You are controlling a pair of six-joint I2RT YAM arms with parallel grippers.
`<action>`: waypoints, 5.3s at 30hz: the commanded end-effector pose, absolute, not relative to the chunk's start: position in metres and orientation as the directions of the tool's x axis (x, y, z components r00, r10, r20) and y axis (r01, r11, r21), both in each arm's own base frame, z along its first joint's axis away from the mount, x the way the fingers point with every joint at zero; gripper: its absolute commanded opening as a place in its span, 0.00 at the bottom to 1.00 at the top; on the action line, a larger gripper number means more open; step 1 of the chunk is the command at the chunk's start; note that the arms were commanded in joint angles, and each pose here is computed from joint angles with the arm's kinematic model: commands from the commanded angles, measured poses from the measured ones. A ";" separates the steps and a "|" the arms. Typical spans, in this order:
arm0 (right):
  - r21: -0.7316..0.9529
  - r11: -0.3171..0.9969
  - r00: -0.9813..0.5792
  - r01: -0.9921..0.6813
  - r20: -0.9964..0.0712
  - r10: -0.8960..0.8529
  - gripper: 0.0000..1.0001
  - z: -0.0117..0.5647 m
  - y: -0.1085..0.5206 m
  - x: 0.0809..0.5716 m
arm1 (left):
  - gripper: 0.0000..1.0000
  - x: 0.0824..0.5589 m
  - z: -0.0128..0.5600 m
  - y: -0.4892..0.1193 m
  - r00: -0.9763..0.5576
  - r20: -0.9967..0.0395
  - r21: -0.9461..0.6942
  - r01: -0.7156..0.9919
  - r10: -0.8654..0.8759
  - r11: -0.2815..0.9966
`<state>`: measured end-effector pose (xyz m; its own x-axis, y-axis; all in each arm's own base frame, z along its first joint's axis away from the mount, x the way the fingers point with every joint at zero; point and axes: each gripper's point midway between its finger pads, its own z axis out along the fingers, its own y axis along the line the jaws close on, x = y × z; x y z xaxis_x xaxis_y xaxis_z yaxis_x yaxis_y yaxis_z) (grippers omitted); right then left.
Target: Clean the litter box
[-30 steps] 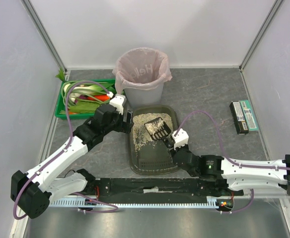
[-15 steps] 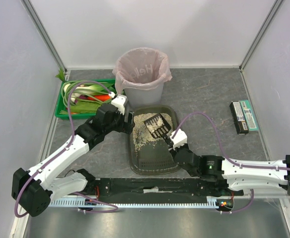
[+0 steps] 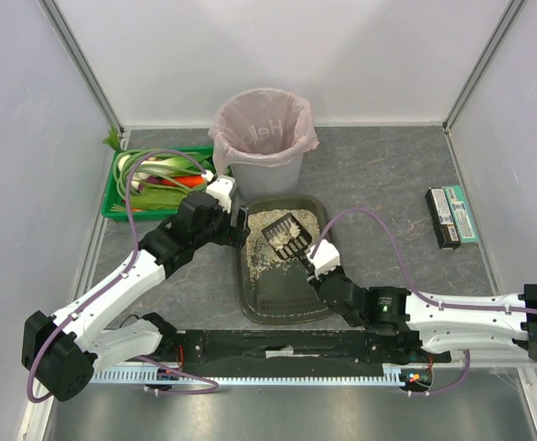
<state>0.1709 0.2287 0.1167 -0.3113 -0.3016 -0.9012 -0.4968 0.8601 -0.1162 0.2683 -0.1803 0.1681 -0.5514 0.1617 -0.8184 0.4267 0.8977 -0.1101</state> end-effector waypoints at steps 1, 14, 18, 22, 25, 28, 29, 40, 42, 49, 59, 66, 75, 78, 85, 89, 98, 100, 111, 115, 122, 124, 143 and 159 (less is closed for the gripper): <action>-0.084 0.873 -0.306 -0.480 -0.917 -0.257 0.00 0.131 0.245 0.175 | 0.93 0.274 0.176 -0.183 -0.514 -0.842 -0.099 0.442 0.162 0.891; 0.000 0.867 -0.350 -0.498 -0.915 -0.200 0.00 0.137 0.246 0.173 | 0.93 0.273 0.177 -0.186 -0.516 -0.841 -0.111 0.453 0.159 0.885; -0.004 0.827 -0.381 -0.563 -0.886 -0.263 0.00 0.117 0.255 0.166 | 0.93 0.272 0.178 -0.186 -0.516 -0.842 -0.116 0.457 0.156 0.882; -0.162 0.918 -0.394 -0.362 -0.866 -0.308 0.00 0.114 0.217 0.188 | 0.93 0.271 0.178 -0.187 -0.518 -0.840 -0.117 0.459 0.159 0.881; 0.022 0.824 -0.387 -0.566 -0.889 -0.243 0.00 0.123 0.262 0.171 | 0.93 0.272 0.181 -0.187 -0.511 -0.846 -0.117 0.459 0.153 0.881; -0.049 0.904 -0.411 -0.426 -0.879 -0.241 0.00 0.119 0.230 0.184 | 0.93 0.272 0.180 -0.187 -0.513 -0.844 -0.117 0.461 0.157 0.880; -0.050 0.921 -0.411 -0.386 -0.885 -0.220 0.00 0.121 0.223 0.188 | 0.93 0.270 0.178 -0.188 -0.519 -0.840 -0.123 0.465 0.157 0.877; -0.014 0.836 -0.414 -0.548 -0.864 -0.286 0.00 0.116 0.254 0.179 | 0.93 0.271 0.177 -0.190 -0.523 -0.837 -0.124 0.469 0.162 0.874; -0.146 0.925 -0.425 -0.351 -0.855 -0.297 0.00 0.117 0.213 0.201 | 0.93 0.270 0.177 -0.190 -0.524 -0.836 -0.125 0.470 0.163 0.874; -0.100 0.933 -0.415 -0.346 -0.875 -0.248 0.00 0.126 0.213 0.202 | 0.93 0.270 0.178 -0.191 -0.524 -0.836 -0.128 0.474 0.163 0.871; 0.050 0.774 -0.405 -0.631 -0.872 -0.274 0.00 0.126 0.270 0.172 | 0.93 0.270 0.178 -0.190 -0.522 -0.838 -0.127 0.473 0.161 0.872; -0.008 0.766 -0.372 -0.643 -0.870 -0.322 0.00 0.134 0.276 0.175 | 0.93 0.270 0.178 -0.191 -0.522 -0.838 -0.132 0.476 0.159 0.869; -0.067 0.770 -0.317 -0.634 -0.886 -0.337 0.00 0.174 0.257 0.174 | 0.93 0.269 0.182 -0.192 -0.520 -0.841 -0.141 0.477 0.149 0.868; -0.044 0.745 -0.316 -0.665 -0.888 -0.335 0.00 0.194 0.253 0.165 | 0.93 0.267 0.189 -0.192 -0.506 -0.851 -0.147 0.482 0.137 0.864; -0.039 0.743 -0.328 -0.668 -0.881 -0.341 0.00 0.233 0.237 0.158 | 0.93 0.265 0.203 -0.188 -0.472 -0.874 -0.146 0.479 0.114 0.865; -0.010 0.762 -0.305 -0.647 -0.913 -0.271 0.00 0.267 0.234 0.162 | 0.93 0.265 0.204 -0.186 -0.467 -0.877 -0.141 0.473 0.112 0.870; -0.007 0.794 -0.285 -0.607 -0.931 -0.227 0.00 0.304 0.231 0.169 | 0.93 0.265 0.205 -0.182 -0.460 -0.881 -0.132 0.460 0.109 0.878; -0.024 0.813 -0.289 -0.582 -0.928 -0.234 0.00 0.307 0.226 0.173 | 0.93 0.265 0.206 -0.181 -0.458 -0.883 -0.131 0.458 0.108 0.879; -0.183 0.882 -0.220 -0.434 -0.928 -0.301 0.00 0.342 0.210 0.202 | 0.93 0.266 0.205 -0.181 -0.460 -0.881 -0.129 0.456 0.109 0.881; -0.286 0.889 -0.158 -0.357 -0.920 -0.359 0.00 0.370 0.211 0.220 | 0.93 0.265 0.206 -0.183 -0.459 -0.882 -0.134 0.464 0.108 0.876; -0.382 0.876 -0.073 -0.295 -0.905 -0.419 0.00 0.395 0.215 0.276 | 0.93 0.261 0.212 -0.185 -0.450 -0.887 -0.144 0.485 0.106 0.862; -0.414 0.870 -0.033 -0.269 -0.898 -0.438 0.00 0.408 0.214 0.293 | 0.93 0.260 0.216 -0.183 -0.439 -0.892 -0.140 0.485 0.102 0.863; -0.771 0.586 0.204 -0.248 -0.633 -0.747 0.00 0.409 0.259 0.410 | 0.93 0.257 0.240 -0.166 -0.356 -0.932 -0.107 0.448 0.067 0.887; -0.966 0.244 0.288 -0.082 -0.257 -0.923 0.00 0.401 0.246 0.411 | 0.93 0.257 0.239 -0.168 -0.362 -0.929 -0.112 0.456 0.069 0.883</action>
